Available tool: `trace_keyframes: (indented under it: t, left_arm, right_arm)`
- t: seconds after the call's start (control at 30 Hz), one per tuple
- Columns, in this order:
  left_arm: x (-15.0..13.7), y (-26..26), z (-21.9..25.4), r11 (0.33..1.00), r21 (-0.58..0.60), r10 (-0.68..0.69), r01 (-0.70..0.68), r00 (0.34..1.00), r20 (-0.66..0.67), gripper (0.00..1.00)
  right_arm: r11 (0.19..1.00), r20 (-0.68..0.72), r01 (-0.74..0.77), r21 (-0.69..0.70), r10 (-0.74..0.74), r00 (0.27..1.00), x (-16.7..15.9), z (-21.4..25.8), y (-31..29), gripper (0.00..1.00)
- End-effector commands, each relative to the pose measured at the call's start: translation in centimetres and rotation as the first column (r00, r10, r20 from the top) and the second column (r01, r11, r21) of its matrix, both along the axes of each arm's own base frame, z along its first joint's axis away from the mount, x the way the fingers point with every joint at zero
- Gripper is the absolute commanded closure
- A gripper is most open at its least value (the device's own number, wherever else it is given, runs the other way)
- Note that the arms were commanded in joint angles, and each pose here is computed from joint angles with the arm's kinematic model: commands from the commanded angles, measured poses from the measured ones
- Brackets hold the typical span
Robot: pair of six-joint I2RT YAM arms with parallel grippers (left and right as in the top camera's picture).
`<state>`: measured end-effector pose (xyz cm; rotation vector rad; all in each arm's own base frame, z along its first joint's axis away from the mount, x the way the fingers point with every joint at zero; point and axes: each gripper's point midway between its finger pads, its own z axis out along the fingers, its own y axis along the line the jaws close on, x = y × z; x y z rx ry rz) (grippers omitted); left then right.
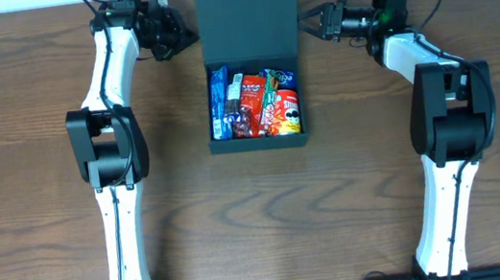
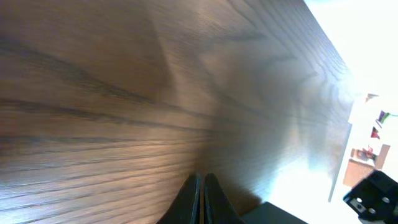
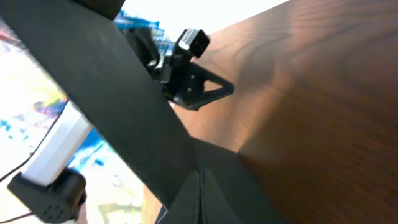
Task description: Pack container
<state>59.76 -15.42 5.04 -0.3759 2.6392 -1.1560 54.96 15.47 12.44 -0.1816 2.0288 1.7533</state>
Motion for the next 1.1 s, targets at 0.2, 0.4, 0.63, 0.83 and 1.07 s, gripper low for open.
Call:
trace_keyframes:
  t: [0.2,0.4,0.63,0.83,1.07]
  left_arm:
    - [0.0,-3.4,4.9,0.972,-0.157,-0.153,0.178,0.975,0.159,0.94]
    - [-1.1,-3.6,9.0,0.953,-0.118,-0.241,0.278,0.936,0.257,0.94]
    - [-6.5,-3.7,11.0,0.903,0.003,-0.419,0.430,0.878,0.232,0.95]
    - [-9.8,-3.5,10.0,0.860,0.088,-0.511,0.503,0.848,0.138,0.94]
    - [-9.9,-2.3,9.5,0.851,0.183,-0.513,0.491,0.853,0.094,0.94]
  right_arm:
    - [0.980,0.095,-0.194,0.053,0.188,0.978,-2.5,2.5,2.0,0.98]
    - [0.968,0.117,-0.245,0.062,0.236,0.965,-3.2,4.0,2.0,0.98]
    - [0.966,0.061,-0.245,0.079,0.241,0.969,-3.3,5.4,2.0,0.98]
    - [0.961,-0.011,-0.258,0.099,0.261,0.965,-3.8,5.8,3.1,0.98]
    - [0.968,0.020,-0.233,0.097,0.232,0.972,-3.5,7.0,2.2,0.98]
